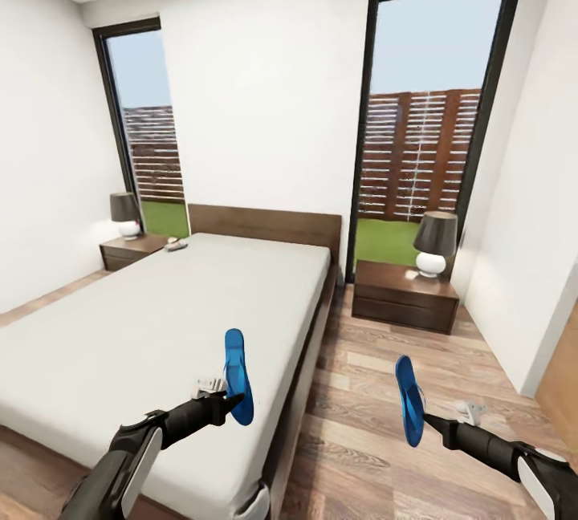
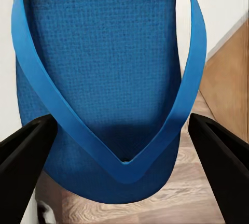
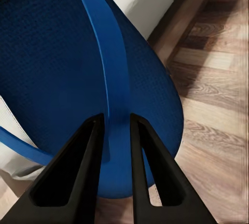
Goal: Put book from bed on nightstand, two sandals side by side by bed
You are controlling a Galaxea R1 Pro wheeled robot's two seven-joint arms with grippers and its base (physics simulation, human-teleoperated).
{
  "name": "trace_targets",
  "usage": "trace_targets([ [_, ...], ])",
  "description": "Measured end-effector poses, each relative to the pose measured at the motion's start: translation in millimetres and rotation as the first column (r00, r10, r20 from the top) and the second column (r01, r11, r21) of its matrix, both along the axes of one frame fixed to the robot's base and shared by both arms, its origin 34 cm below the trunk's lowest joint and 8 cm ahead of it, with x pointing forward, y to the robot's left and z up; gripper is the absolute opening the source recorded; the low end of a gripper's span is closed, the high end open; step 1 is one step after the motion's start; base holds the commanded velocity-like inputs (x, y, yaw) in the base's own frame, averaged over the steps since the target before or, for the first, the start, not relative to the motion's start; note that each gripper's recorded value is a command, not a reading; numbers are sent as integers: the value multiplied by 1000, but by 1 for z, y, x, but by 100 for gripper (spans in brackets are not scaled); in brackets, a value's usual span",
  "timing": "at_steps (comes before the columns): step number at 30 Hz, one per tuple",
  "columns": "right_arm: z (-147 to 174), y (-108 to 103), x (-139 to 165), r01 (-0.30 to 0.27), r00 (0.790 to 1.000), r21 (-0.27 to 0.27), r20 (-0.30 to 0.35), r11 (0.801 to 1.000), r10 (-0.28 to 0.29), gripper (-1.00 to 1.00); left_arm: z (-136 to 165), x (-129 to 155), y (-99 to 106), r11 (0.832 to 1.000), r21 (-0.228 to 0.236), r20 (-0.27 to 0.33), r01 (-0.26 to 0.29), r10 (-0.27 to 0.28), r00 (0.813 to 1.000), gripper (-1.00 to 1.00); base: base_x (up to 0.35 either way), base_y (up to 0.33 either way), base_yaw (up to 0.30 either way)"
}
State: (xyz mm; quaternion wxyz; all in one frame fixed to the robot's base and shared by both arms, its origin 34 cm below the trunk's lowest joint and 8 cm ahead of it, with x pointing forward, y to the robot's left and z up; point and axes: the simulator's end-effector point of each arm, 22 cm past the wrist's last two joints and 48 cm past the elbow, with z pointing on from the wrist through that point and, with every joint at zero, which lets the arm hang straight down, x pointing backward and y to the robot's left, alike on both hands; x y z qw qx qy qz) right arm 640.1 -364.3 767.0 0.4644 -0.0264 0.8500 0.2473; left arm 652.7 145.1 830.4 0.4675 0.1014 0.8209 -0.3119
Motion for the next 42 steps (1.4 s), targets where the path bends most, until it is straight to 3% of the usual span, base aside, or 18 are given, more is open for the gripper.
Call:
trace_targets([
  [42, 10, 0, 1, 0, 1000, 0, 20, 1000, 0, -100, 10, 0, 0, 1000, 0, 20, 0, 0, 1000, -100, 0, 0, -286],
])
